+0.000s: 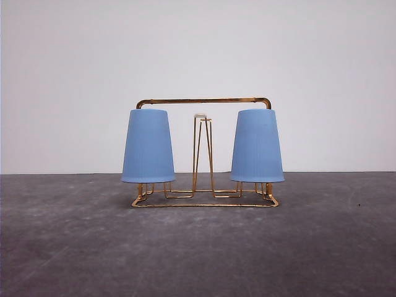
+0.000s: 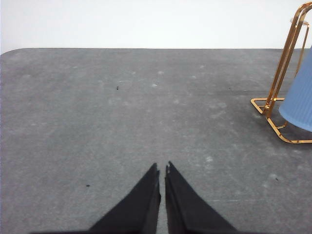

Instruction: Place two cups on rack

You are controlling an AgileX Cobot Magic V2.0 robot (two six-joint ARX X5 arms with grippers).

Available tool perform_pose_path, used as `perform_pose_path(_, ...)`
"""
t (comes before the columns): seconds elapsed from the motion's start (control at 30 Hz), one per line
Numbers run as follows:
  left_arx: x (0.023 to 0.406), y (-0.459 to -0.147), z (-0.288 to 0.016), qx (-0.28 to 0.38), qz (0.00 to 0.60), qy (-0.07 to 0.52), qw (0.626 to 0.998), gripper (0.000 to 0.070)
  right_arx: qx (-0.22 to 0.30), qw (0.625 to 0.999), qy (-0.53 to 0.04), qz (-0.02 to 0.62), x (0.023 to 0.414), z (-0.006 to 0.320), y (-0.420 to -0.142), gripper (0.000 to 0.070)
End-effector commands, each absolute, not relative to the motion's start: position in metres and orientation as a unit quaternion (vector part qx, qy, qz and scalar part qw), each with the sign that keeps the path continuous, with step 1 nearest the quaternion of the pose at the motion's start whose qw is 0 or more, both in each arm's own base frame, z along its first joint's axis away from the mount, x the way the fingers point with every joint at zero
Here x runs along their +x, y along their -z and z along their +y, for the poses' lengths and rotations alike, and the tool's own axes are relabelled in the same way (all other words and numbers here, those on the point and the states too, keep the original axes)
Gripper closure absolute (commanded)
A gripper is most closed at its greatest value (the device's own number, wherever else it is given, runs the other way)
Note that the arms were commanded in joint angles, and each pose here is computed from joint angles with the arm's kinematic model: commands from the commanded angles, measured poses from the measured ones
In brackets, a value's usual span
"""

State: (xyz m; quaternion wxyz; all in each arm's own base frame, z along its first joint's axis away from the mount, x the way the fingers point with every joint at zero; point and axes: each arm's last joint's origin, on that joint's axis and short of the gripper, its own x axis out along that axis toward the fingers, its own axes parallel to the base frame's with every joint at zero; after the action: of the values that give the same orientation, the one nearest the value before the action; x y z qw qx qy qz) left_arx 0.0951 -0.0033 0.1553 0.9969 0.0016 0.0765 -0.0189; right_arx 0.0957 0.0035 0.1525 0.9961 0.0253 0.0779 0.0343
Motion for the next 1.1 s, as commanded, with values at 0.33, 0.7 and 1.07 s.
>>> perform_pose_path(0.33, 0.0959, -0.1523, -0.0032, 0.006, 0.075, 0.018, 0.997, 0.0700, 0.021, 0.996, -0.036, 0.075, 0.0960, 0.0037, -0.1522, 0.0674)
perform_pose_path(0.7, 0.0959, -0.1523, -0.0032, 0.006, 0.075, 0.018, 0.997, 0.0700, 0.021, 0.996, -0.036, 0.075, 0.0960, 0.0037, -0.1522, 0.0674)
perform_pose_path(1.07, 0.0959, -0.1523, -0.0032, 0.006, 0.075, 0.018, 0.997, 0.0700, 0.021, 0.996, -0.036, 0.075, 0.0960, 0.0037, -0.1522, 0.0674)
